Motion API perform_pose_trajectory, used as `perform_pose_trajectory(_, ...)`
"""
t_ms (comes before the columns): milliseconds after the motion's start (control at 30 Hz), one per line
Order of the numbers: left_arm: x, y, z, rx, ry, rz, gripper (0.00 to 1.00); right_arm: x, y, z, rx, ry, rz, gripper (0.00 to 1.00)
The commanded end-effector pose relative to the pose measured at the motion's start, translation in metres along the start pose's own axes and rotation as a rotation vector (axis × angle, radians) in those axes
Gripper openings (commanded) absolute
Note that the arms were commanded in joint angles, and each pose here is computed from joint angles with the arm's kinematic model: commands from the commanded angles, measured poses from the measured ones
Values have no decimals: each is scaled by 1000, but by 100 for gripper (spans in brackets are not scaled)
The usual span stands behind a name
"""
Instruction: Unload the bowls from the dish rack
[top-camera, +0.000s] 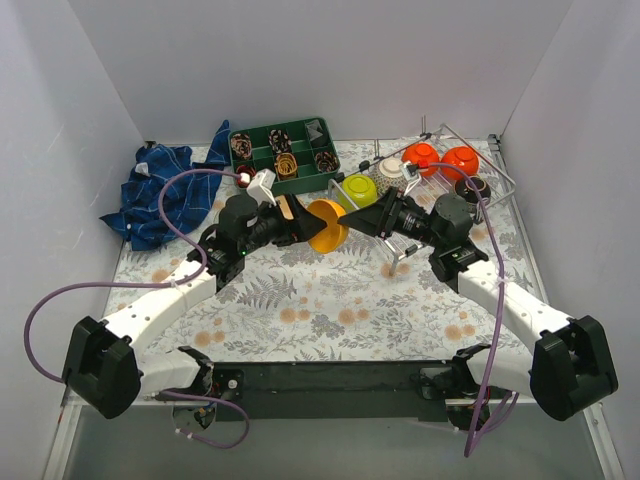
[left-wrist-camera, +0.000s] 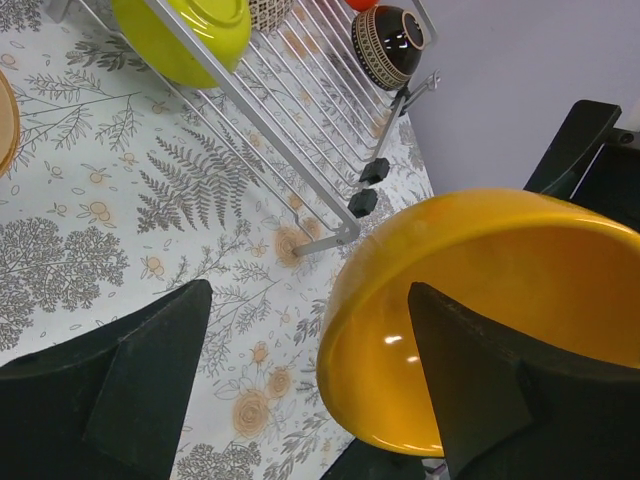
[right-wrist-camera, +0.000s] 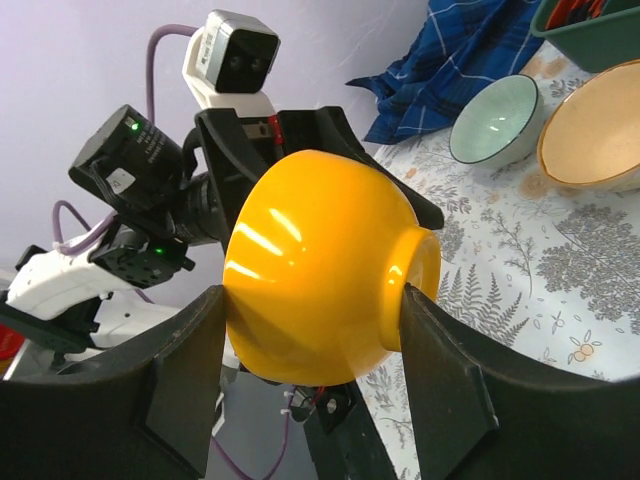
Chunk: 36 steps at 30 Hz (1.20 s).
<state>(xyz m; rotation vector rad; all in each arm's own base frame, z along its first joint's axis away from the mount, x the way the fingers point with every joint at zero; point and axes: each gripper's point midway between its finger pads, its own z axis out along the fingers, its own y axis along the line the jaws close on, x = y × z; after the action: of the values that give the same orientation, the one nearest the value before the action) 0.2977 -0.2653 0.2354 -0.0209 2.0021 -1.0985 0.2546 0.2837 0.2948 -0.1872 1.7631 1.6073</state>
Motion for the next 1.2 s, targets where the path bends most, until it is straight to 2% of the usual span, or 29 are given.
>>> perform_pose_trajectory(0, -1, -1, 1, -10, -45, -8, 73, -11, 33, -1, -125, -38, -22, 25)
perform_pose_trajectory(33, -1, 0, 0, -14, -48, -9, 65, -11, 33, -1, -124, -39, -18, 25)
perform_pose_trajectory(67, 2, 3, -1, -20, -46, -13, 51, -10, 31, -1, -123, -40, -16, 25)
perform_pose_trajectory(133, 1, 1, -3, -18, -54, -11, 37, -8, 29, -2, -118, -39, -11, 26)
perform_pose_trajectory(167, 2, 4, -5, -24, -56, -9, 25, -7, 27, -2, -111, -38, -6, 26)
perform_pose_trajectory(233, 1, 6, -7, -36, -67, 0, 15, -6, 25, -2, -108, -38, -4, 30)
perform_pose_trajectory(300, 1, 8, -11, -51, -68, 13, 0, -1, 18, -3, -93, -32, 5, 36)
perform_pose_trajectory(333, 0, 10, -12, -63, -73, 16, 0, 0, 17, -4, -91, -31, 1, 48)
perform_pose_trajectory(400, 1, 16, -17, -97, -72, 27, 0, 5, 10, -5, -76, -26, 4, 59)
perform_pose_trajectory(467, -1, 27, -22, -157, -87, 43, 0, 8, 7, -7, -68, -23, -4, 74)
perform_pose_trajectory(533, -3, 39, -28, -222, -103, 60, 0, 12, -3, -9, -37, -13, 0, 97)
perform_pose_trajectory(633, -4, 64, -41, -356, -121, 77, 0, 16, -22, -14, 51, 11, -19, 99)
perform_pose_trajectory(733, -1, 90, -55, -492, -114, 96, 0, 12, -40, -20, 149, 17, -110, 99)
perform_pose_trajectory(767, 6, 102, -61, -548, -83, 97, 0, 13, -50, -23, 225, 33, -104, 99)
perform_pose_trajectory(833, 11, 122, -68, -630, -61, 92, 0, 8, -62, -28, 302, 51, -196, 99)
perform_pose_trajectory(1000, 34, 175, -89, -800, 32, 9, 0, 3, -88, -46, 499, 96, -275, 99)
perform_pose_trajectory(1167, 34, 220, -108, -926, 43, -77, 0, 3, -103, -59, 589, 115, -317, 99)
